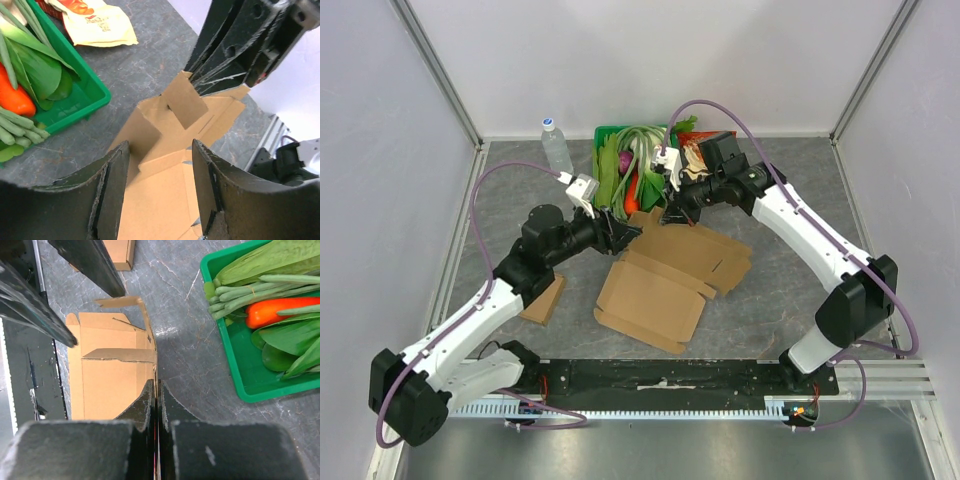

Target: Fold the paper box

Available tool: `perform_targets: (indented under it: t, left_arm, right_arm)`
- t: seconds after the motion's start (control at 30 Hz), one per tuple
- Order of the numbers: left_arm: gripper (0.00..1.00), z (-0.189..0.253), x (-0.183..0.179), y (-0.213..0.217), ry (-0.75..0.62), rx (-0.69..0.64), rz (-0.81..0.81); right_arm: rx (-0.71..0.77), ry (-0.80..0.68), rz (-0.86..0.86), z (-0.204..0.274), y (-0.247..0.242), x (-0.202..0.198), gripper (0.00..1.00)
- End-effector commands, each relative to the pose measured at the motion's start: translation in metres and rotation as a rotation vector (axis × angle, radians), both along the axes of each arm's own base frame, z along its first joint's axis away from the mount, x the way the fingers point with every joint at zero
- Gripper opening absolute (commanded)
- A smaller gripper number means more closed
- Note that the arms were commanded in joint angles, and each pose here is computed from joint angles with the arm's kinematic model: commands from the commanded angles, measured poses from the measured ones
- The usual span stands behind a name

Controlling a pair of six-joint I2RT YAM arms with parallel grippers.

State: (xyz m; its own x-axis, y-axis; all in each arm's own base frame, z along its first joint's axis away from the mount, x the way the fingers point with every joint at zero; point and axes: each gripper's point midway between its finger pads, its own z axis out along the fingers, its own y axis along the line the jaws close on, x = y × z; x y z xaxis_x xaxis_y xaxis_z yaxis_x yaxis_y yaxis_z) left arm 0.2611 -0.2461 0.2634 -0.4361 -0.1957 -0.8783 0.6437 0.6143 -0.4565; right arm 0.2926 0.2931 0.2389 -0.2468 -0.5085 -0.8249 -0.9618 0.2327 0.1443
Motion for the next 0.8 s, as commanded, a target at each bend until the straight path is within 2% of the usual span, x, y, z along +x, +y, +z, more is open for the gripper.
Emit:
perform_targets:
  t: [0.0, 0.13, 0.37, 0.47, 0.5, 0.57, 0.6, 0.7, 0.77]
  left_arm:
    - [0.59, 0.004, 0.019, 0.002, -0.103, 0.094, 0.075]
    - [0.52, -0.011, 0.034, 0.015, -0.069, 0.122, 0.195]
    - [0.58, -0.014, 0.037, 0.018, -0.052, 0.104, 0.230]
    - [0.49, -0.020, 0.037, 0.013, -0.028, 0.115, 0.207]
    - [0.39, -0.022, 0.036, 0.011, -0.019, 0.111, 0.196]
    - [0.29, -0.023, 0.036, 0.010, -0.018, 0.106, 0.193]
    - [0.21, -0.024, 0.037, 0.010, -0.018, 0.108, 0.195]
    - [0.09, -0.024, 0.036, 0.009, -0.022, 0.109, 0.188]
    - [0.06, -0.022, 0.036, 0.010, -0.027, 0.103, 0.188]
  right_arm:
    - [0.006, -0.057, 0.014, 0.019, 0.004, 0.005, 0.00]
    - [-0.003, -0.064, 0.018, 0.018, 0.004, 0.005, 0.00]
    - [-0.045, -0.057, 0.023, 0.012, 0.004, 0.003, 0.00]
    - [-0.048, -0.056, 0.020, 0.011, 0.006, 0.001, 0.00]
    - [-0.052, -0.052, 0.017, 0.010, 0.006, 0.001, 0.00]
    - [-0.060, -0.056, 0.004, 0.011, 0.006, 0.002, 0.00]
    - [-0.064, -0.058, -0.005, 0.010, 0.006, 0.002, 0.00]
    - [-0.065, -0.062, -0.044, 0.014, 0.005, 0.005, 0.01]
    - [-0.073, -0.083, -0.086, 0.016, 0.001, 0.010, 0.07]
